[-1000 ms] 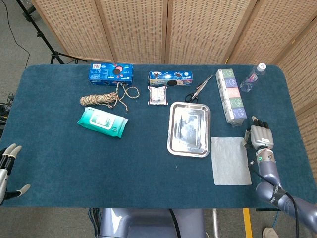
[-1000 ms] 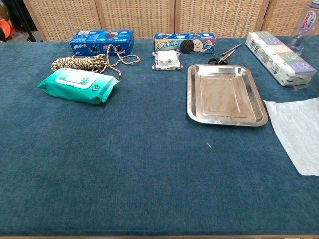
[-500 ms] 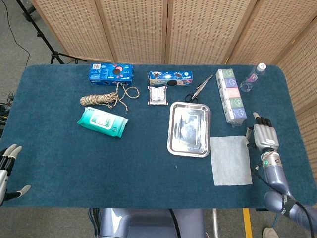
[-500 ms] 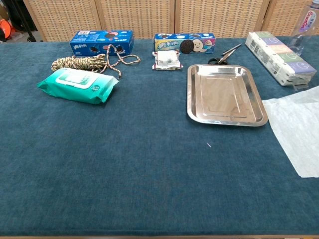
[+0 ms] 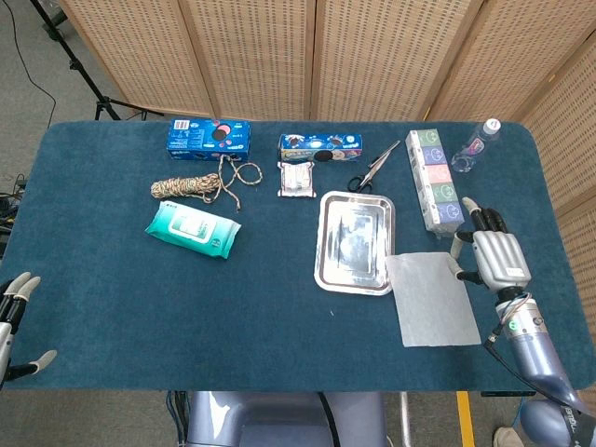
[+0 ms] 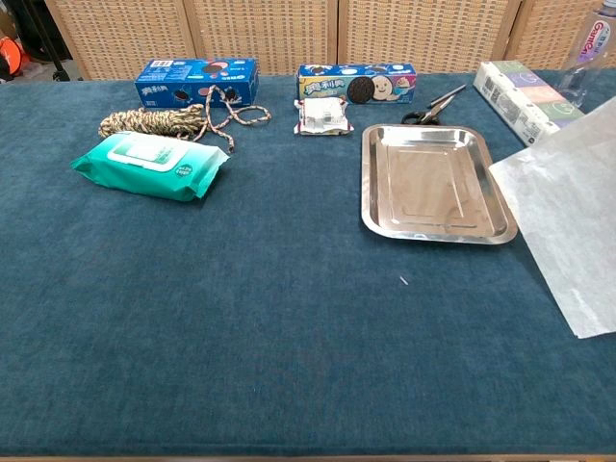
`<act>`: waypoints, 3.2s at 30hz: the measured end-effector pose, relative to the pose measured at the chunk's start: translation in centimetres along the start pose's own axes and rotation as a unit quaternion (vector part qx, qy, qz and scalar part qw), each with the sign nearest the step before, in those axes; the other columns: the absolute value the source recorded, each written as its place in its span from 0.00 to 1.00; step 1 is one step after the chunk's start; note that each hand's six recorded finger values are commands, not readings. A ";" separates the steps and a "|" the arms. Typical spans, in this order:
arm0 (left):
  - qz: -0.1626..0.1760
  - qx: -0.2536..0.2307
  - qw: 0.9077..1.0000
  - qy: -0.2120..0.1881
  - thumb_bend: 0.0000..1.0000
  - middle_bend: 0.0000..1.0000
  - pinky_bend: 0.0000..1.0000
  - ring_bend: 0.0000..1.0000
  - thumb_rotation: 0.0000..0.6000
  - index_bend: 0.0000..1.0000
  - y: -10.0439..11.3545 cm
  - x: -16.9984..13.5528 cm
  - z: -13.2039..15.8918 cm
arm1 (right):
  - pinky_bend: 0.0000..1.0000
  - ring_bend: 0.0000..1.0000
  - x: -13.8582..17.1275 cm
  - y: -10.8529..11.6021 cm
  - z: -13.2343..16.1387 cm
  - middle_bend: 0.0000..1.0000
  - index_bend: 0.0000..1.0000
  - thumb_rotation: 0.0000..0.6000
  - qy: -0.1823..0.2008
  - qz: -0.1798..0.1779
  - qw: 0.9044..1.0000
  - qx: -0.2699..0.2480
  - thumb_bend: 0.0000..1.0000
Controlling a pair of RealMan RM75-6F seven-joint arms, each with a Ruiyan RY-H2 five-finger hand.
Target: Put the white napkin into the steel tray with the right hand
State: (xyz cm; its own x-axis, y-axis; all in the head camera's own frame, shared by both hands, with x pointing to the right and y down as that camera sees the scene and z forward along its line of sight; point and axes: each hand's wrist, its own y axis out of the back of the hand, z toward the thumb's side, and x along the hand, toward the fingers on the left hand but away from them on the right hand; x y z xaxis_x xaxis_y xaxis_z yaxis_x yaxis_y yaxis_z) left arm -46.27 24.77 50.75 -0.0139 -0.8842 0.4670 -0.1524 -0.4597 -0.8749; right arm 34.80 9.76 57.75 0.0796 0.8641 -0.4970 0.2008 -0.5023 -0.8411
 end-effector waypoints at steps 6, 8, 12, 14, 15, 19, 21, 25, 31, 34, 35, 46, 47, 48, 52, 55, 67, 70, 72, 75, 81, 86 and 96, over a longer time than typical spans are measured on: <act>0.003 -0.004 1.000 -0.003 0.00 0.00 0.00 0.00 1.00 0.00 0.2 -0.2 -0.1 | 0.00 0.00 0.6 2.5 4.1 0.00 0.70 1.00 0.040 -0.015 0.999 -0.029 0.82; 0.003 -0.005 1.000 -0.003 0.00 0.00 0.00 0.00 1.00 0.00 0.3 -0.2 -0.2 | 0.00 0.00 0.3 3.1 5.1 0.00 0.70 1.00 0.047 -0.018 0.998 -0.036 0.84; 0.002 -0.006 1.000 -0.004 0.00 0.00 0.00 0.00 1.00 0.00 0.3 -0.2 -0.3 | 0.00 0.00 -0.7 3.6 6.9 0.00 0.70 1.00 0.054 -0.025 0.996 -0.065 0.85; 0.002 -0.008 1.000 -0.003 0.00 0.00 0.00 0.00 1.00 0.00 0.4 -0.2 -0.4 | 0.00 0.00 -1.4 3.4 7.8 0.00 0.70 1.00 0.054 -0.023 0.995 -0.080 0.85; 0.002 -0.008 1.000 -0.003 0.00 0.00 0.00 0.00 1.00 0.00 0.4 -0.1 -0.4 | 0.00 0.00 -2.0 3.1 8.4 0.00 0.70 1.00 0.052 -0.020 0.994 -0.089 0.85; 0.002 -0.009 1.000 0.000 0.00 0.00 0.00 0.00 1.00 0.00 0.5 0.0 -0.6 | 0.00 0.00 -4.1 1.9 9.6 0.00 0.70 1.00 0.034 -0.011 0.993 -0.111 0.85; 0.002 -0.009 1.000 0.002 0.00 0.00 0.00 0.00 1.00 0.00 0.5 0.1 -0.8 | 0.00 0.00 -5.3 1.3 9.8 0.00 0.70 1.00 0.019 -0.004 0.992 -0.123 0.85; -0.002 -0.008 1.000 0.007 0.00 0.00 0.00 0.00 1.00 0.00 0.3 0.3 -0.9 | 0.00 0.00 -7.4 0.1 10.0 0.00 0.70 1.00 -0.009 0.004 0.989 -0.149 0.86; -0.008 -0.008 1.000 0.014 0.00 0.00 0.00 0.00 1.00 0.00 0.1 0.9 -1.0 | 0.00 0.00 -9.6 -0.7 10.0 0.00 0.70 1.00 -0.035 0.003 0.981 -0.193 0.88; -0.010 -0.008 1.000 0.017 0.00 0.00 0.00 0.00 1.00 0.00 0.0 1.2 -1.0 | 0.00 0.00 -10.7 -1.1 9.6 0.00 0.70 1.00 -0.045 -0.003 0.979 -0.200 0.88; -0.011 -0.008 1.000 0.019 0.00 0.00 0.00 0.00 1.00 0.00 0.0 1.4 -1.0 | 0.00 0.00 -11.0 -1.2 9.5 0.00 0.70 1.00 -0.048 -0.004 0.978 -0.201 0.88; -0.018 -0.006 0.999 0.032 0.00 0.00 0.00 0.00 1.00 0.00 -0.3 2.0 -1.2 | 0.00 0.00 -13.4 -4.4 9.3 0.00 0.70 1.00 -0.074 -0.013 0.972 -0.224 0.88; -0.019 -0.006 0.999 0.034 0.00 0.00 0.00 0.00 1.00 0.00 -0.4 2.1 -1.3 | 0.00 0.00 -13.5 -4.8 9.2 0.00 0.70 1.00 -0.076 -0.014 0.972 -0.224 0.88; -0.019 -0.005 0.999 0.036 0.00 0.00 0.00 0.00 1.00 0.00 -0.4 2.2 -1.3 | 0.00 0.00 -13.7 -5.2 9.1 0.00 0.70 1.00 -0.079 -0.015 0.971 -0.223 0.88; -0.022 -0.006 0.999 0.041 0.00 0.00 0.00 0.00 1.00 0.00 -0.5 2.4 -1.4 | 0.00 0.00 -14.4 -6.4 9.0 0.00 0.70 1.00 -0.086 -0.023 0.972 -0.217 0.88; -0.025 -0.008 0.999 0.045 0.00 0.00 0.00 0.00 1.00 0.00 -0.6 2.5 -1.5 | 0.00 0.00 -14.9 -6.9 8.9 0.00 0.70 1.00 -0.089 -0.029 0.974 -0.207 0.88; -0.031 -0.010 0.998 0.058 0.00 0.00 0.00 0.00 1.00 0.00 -0.8 3.0 -2.1 | 0.00 0.00 -17.0 -8.7 5.8 0.00 0.70 1.00 -0.151 -0.051 0.971 -0.180 0.88; -0.029 -0.011 0.998 0.059 0.00 0.00 0.00 0.00 1.00 0.00 -0.8 2.9 -2.1 | 0.00 0.00 -17.1 -9.5 5.6 0.00 0.70 1.00 -0.162 -0.049 0.969 -0.182 0.88; -0.029 -0.011 0.998 0.061 0.00 0.00 0.00 0.00 1.00 0.00 -0.7 2.9 -2.2 | 0.00 0.00 -17.2 -9.9 5.7 0.00 0.70 1.00 -0.164 -0.048 0.969 -0.181 0.88; -0.029 -0.011 0.998 0.061 0.00 0.00 0.00 0.00 1.00 0.00 -0.8 2.9 -2.2 | 0.00 0.00 -17.3 -10.0 5.9 0.00 0.70 1.00 -0.159 -0.048 0.970 -0.176 0.88; -0.030 -0.011 0.998 0.061 0.00 0.00 0.00 0.00 1.00 0.00 -0.7 2.9 -2.3 | 0.00 0.00 -17.2 -10.3 5.9 0.00 0.36 1.00 -0.153 -0.033 0.973 -0.167 0.86; -0.029 -0.011 0.998 0.059 0.00 0.00 0.00 0.00 1.00 0.00 -0.7 2.9 -2.2 | 0.00 0.00 -16.9 -10.4 5.7 0.00 0.18 1.00 -0.154 -0.021 0.973 -0.169 0.83; -0.030 -0.009 0.998 0.056 0.00 0.00 0.00 0.00 1.00 0.00 -0.8 2.8 -2.0 | 0.00 0.00 -16.4 -9.0 5.8 0.00 0.01 1.00 -0.129 -0.044 0.976 -0.167 0.49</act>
State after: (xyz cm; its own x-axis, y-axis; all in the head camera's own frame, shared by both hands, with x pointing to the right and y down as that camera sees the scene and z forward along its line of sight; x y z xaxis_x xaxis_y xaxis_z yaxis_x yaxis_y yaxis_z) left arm -48.20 22.79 53.01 -0.1148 -0.8402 0.5300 -0.1747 -0.5081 -0.8434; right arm 26.03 -0.13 72.23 -0.1927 0.8445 -0.4998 0.5069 -0.3504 -0.7876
